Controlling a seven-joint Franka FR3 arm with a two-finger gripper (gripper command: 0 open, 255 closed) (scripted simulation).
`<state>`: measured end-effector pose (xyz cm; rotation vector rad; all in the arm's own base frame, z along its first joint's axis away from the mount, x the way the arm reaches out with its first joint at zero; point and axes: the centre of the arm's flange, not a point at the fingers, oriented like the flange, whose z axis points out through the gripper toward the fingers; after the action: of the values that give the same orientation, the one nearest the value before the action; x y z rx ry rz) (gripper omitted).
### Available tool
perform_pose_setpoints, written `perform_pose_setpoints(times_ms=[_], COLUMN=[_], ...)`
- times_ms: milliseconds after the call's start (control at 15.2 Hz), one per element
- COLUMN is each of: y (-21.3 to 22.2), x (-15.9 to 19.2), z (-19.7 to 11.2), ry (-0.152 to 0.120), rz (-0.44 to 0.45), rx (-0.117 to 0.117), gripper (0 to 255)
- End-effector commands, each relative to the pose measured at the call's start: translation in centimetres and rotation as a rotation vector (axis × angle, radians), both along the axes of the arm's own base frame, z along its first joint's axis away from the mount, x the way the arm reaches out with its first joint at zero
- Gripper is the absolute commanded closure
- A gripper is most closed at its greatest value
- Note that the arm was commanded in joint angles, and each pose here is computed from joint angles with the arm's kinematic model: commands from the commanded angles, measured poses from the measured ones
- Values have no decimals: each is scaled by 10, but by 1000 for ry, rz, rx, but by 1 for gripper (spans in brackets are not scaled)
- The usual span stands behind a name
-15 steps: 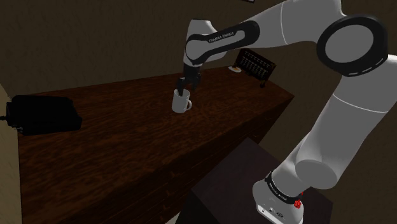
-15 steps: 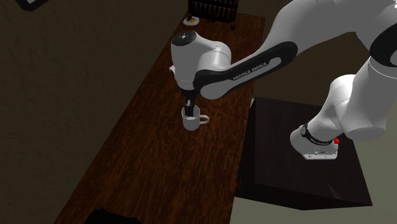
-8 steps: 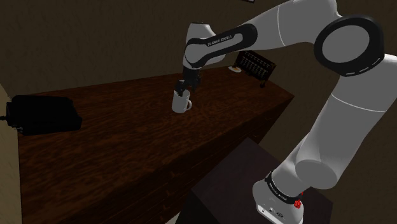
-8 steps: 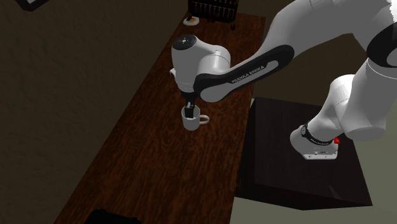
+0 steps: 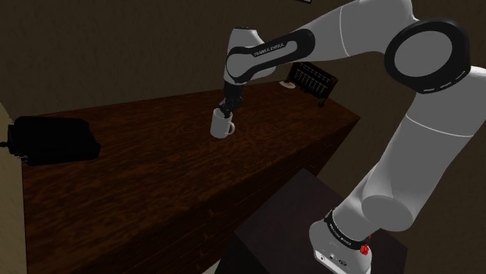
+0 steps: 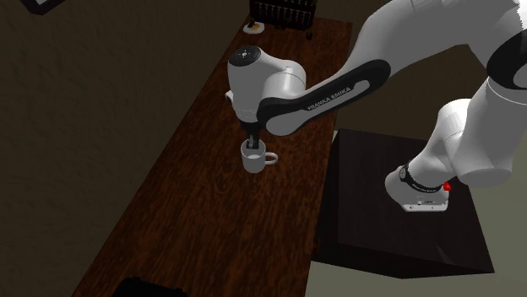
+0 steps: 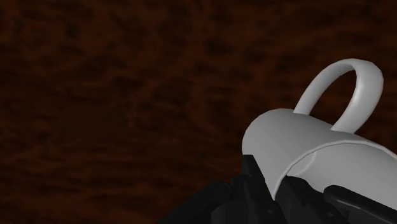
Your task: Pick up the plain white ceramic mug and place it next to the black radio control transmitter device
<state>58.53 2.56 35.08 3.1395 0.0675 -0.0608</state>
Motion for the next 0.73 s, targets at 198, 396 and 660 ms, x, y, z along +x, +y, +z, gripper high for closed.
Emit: perform_pose_setpoints(times_ms=[198,396,660], y=[0,0,0], x=[0,0,0], z=[0,10,31], ry=[1,1,1], rz=[0,0,0], rx=[0,0,0], gripper=[255,255,255])
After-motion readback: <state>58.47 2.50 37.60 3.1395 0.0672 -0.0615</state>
